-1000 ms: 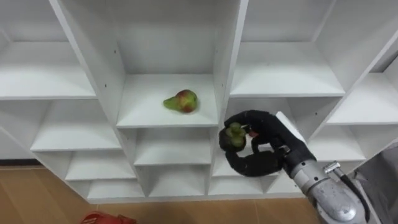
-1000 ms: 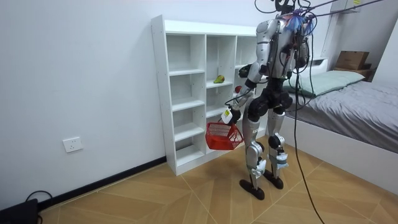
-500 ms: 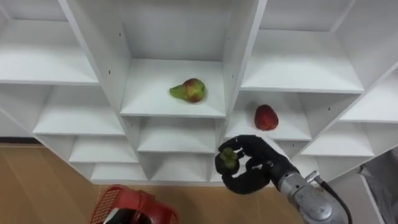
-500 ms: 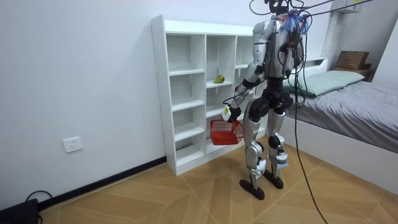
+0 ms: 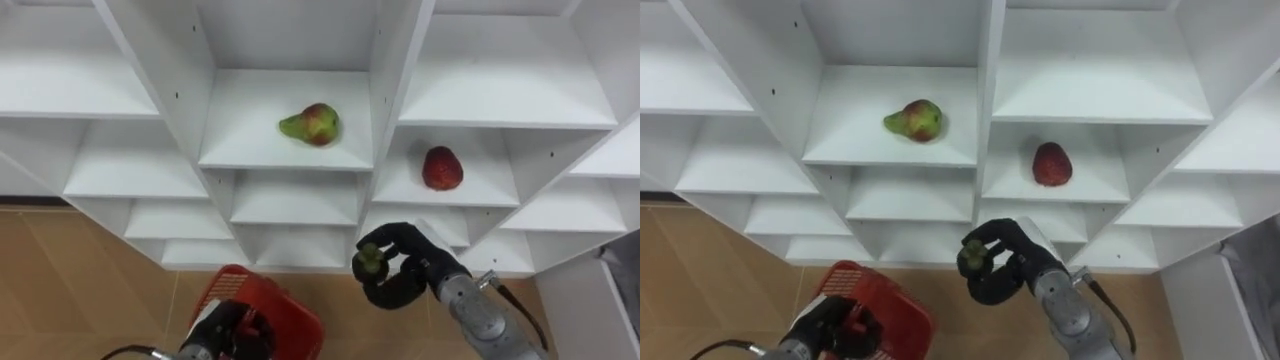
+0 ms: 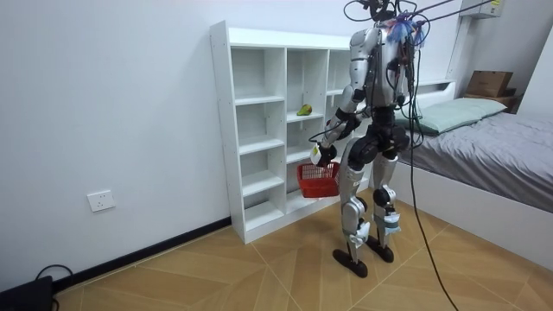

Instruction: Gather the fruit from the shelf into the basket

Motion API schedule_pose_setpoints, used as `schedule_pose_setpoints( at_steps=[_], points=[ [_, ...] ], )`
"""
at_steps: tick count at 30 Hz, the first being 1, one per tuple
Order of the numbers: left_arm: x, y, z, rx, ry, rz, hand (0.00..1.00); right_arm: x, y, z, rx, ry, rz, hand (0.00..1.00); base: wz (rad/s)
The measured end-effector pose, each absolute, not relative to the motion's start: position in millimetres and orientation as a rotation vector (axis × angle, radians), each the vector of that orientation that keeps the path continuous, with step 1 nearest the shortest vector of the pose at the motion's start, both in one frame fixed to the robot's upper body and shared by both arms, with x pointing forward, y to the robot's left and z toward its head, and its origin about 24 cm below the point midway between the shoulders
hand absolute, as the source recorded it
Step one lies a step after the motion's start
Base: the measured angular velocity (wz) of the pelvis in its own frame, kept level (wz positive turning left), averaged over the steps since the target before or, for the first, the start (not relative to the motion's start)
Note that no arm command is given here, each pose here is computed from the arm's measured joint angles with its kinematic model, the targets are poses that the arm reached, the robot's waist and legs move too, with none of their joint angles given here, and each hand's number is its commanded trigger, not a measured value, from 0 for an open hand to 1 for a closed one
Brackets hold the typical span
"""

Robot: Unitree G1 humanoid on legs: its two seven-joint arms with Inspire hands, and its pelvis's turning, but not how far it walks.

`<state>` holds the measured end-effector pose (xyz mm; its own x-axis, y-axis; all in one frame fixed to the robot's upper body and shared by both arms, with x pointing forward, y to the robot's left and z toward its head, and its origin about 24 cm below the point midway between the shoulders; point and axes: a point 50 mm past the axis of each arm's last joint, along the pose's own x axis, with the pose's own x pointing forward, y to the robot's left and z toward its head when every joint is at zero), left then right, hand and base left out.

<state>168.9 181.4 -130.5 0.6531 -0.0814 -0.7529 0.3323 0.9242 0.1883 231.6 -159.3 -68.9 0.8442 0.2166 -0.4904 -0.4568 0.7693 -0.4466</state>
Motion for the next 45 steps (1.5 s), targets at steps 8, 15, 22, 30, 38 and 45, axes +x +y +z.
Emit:
schedule_pose_setpoints(
  at_steps=[8,15,22,30,38,45],
  points=[
    [183.0,174.1,-123.3,0.329,0.764,-0.294,1.00,232.1,-161.4,-77.0,-0.634,0.447,0.364,1.00,0.01],
    [184.9,164.8,-122.2,0.342,0.749,-0.356,1.00,227.8,-153.0,-85.2,-0.637,0.475,0.379,1.00,0.00],
    [194.2,156.2,-116.8,0.338,0.712,-0.379,1.00,224.8,-145.7,-87.9,-0.697,0.466,0.422,1.00,0.07],
    [199.7,151.5,-113.9,0.346,0.694,-0.400,1.00,218.9,-134.0,-91.6,-0.722,0.461,0.493,1.00,0.02],
    [207.7,135.1,-108.3,0.333,0.651,-0.441,1.00,214.8,-127.0,-94.3,-0.698,0.475,0.538,1.00,0.02],
    [207.0,129.9,-108.4,0.332,0.644,-0.456,1.00,211.5,-122.6,-96.3,-0.700,0.482,0.573,1.00,0.00]
  ],
)
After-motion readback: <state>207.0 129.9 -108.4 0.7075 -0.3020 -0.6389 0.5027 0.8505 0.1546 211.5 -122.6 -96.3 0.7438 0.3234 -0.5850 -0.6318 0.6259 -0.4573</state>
